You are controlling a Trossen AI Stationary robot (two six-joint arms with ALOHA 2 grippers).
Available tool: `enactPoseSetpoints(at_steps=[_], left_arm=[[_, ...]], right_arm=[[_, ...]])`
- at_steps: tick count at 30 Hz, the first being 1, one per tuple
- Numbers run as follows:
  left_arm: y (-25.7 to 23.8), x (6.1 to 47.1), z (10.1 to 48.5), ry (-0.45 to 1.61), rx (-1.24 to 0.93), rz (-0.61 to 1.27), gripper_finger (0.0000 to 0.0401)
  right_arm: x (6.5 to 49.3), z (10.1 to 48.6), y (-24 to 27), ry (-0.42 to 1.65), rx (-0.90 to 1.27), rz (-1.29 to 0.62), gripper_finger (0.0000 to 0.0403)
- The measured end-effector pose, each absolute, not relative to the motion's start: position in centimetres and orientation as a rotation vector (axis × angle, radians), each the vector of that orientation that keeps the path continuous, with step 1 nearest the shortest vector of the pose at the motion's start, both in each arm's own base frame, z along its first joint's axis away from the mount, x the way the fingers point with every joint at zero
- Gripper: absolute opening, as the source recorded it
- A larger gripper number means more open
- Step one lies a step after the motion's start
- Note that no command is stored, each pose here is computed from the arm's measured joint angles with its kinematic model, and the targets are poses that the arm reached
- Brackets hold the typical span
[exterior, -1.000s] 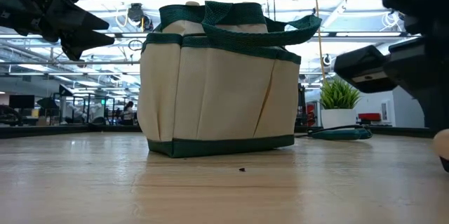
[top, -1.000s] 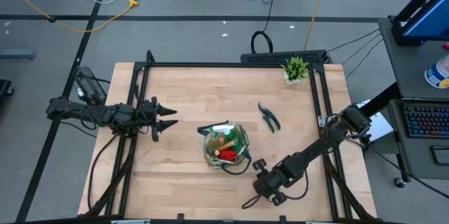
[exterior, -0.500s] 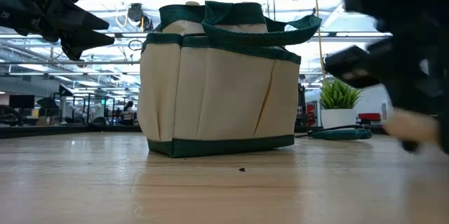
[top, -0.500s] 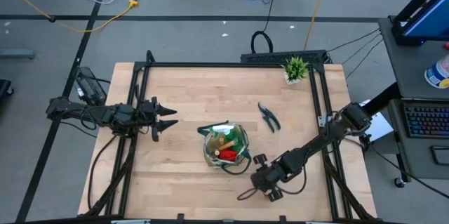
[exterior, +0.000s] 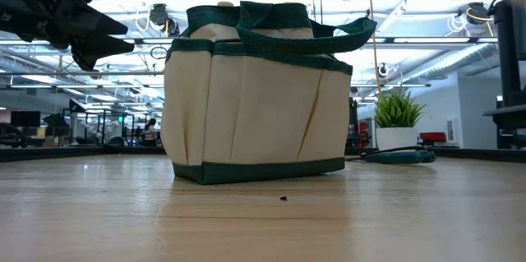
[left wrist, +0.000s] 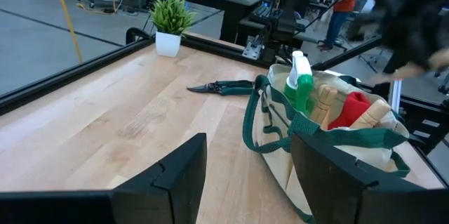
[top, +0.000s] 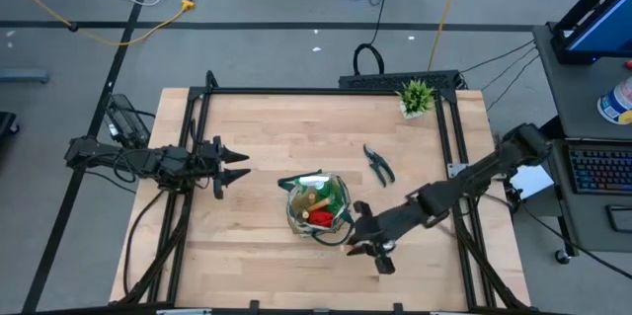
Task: Pick & Place Garden tools in Gardening bag
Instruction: Put the brown trowel into the gardening bag
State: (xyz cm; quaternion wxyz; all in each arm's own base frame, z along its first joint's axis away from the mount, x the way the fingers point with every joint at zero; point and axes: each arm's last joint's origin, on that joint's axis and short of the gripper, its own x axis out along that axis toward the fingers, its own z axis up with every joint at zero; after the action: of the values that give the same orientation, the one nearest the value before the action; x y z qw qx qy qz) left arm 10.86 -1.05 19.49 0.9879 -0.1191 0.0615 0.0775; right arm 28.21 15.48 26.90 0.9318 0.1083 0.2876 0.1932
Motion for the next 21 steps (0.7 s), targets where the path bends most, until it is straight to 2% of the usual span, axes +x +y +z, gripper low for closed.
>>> enactPoseSetpoints(at_steps=[7,13,21], left_arm=[[-1.0,10.9,19.5,0.124,-0.239,0.156,0.0212],[-1.0,10.9,19.5,0.124,-0.24,0.156,0.0212],[-1.0,10.9,19.5,0.123,-0.254,0.157,0.0212]], right_arm=[[27.5,31.1,14.6,0.347,0.298,0.49,0.0064],[27.6,32.8,14.9,0.189,0.3,0.615,0.0064],[27.7,34.8,14.6,-0.064,0.214,0.646,0.0064]])
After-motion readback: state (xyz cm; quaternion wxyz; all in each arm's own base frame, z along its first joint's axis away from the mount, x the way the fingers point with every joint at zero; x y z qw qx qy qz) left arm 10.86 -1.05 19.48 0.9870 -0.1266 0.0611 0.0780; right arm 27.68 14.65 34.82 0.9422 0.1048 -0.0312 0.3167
